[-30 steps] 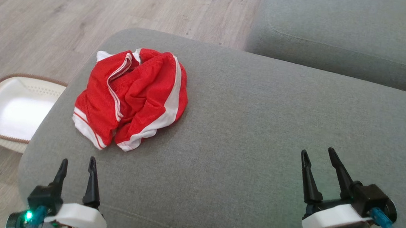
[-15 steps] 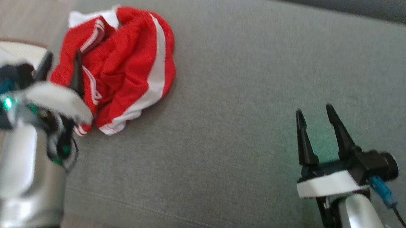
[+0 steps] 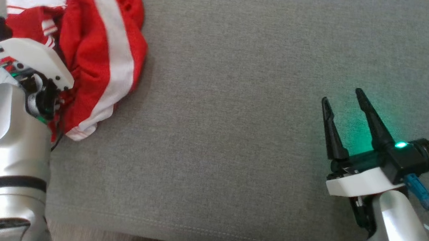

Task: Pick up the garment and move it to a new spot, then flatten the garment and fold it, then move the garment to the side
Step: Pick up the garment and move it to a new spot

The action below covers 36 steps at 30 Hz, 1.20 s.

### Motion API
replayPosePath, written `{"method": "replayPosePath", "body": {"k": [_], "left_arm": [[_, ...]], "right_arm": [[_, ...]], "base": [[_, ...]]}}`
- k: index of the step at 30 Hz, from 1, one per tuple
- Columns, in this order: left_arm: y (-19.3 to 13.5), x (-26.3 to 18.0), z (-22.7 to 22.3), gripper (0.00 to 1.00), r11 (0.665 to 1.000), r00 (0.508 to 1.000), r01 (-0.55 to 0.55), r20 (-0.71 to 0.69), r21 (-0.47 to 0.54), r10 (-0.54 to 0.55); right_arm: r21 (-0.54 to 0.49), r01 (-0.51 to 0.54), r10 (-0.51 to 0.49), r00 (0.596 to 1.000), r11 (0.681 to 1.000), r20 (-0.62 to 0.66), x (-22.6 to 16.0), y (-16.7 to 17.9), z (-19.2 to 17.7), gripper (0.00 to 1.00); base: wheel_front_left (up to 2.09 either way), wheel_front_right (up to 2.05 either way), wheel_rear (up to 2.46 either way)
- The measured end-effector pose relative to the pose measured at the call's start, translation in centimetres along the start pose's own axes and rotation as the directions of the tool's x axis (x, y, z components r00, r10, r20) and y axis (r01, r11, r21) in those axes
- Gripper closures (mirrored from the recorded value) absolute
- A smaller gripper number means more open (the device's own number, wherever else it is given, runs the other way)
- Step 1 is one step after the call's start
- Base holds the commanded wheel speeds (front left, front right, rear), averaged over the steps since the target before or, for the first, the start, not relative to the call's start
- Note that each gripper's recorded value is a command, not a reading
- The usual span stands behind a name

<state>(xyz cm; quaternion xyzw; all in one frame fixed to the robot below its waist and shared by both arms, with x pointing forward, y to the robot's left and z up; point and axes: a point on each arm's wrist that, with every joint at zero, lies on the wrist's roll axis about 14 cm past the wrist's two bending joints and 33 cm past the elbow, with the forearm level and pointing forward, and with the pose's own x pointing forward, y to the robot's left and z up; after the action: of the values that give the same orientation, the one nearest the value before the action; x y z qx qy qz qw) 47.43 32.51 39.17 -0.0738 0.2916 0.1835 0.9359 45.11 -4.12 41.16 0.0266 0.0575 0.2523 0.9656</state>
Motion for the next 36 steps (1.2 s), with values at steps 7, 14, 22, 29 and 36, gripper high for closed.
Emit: {"method": "replayPosePath", "body": {"k": [7,14,22,29,36], "left_arm": [[0.1,0.2,-0.1,1.00,1.000,1.000,-0.001,0.020,0.004,0.001],[1.0,-2.6,6.7,1.00,1.000,0.955,0.026,0.295,0.008,-0.027],[-4.6,-11.3,17.9,1.00,0.965,0.766,0.231,0.589,0.122,-0.258],[-15.4,-21.4,20.6,1.00,0.811,0.539,0.506,0.627,0.292,-0.562],[-23.9,-32.8,20.9,1.00,0.541,0.229,0.711,0.579,0.449,-0.782]], "right_arm": [[-0.018,0.019,-0.019,1.000,1.000,0.022,-0.3,-0.8,1.0,0.00],[-0.018,0.039,-0.038,0.998,0.999,0.052,-1.7,-0.3,2.7,0.00],[0.001,0.068,-0.068,0.990,0.998,0.122,-4.6,1.0,5.9,0.00],[-0.001,0.140,-0.137,0.968,0.990,0.209,-7.6,0.0,9.1,0.00],[0.020,0.231,-0.227,0.934,0.973,0.277,-11.1,-1.6,11.3,0.00]], "base": [[0.00,0.00,0.00],[0.00,0.00,0.00],[0.00,0.00,0.00],[0.00,0.00,0.00],[0.00,0.00,0.00]]}}
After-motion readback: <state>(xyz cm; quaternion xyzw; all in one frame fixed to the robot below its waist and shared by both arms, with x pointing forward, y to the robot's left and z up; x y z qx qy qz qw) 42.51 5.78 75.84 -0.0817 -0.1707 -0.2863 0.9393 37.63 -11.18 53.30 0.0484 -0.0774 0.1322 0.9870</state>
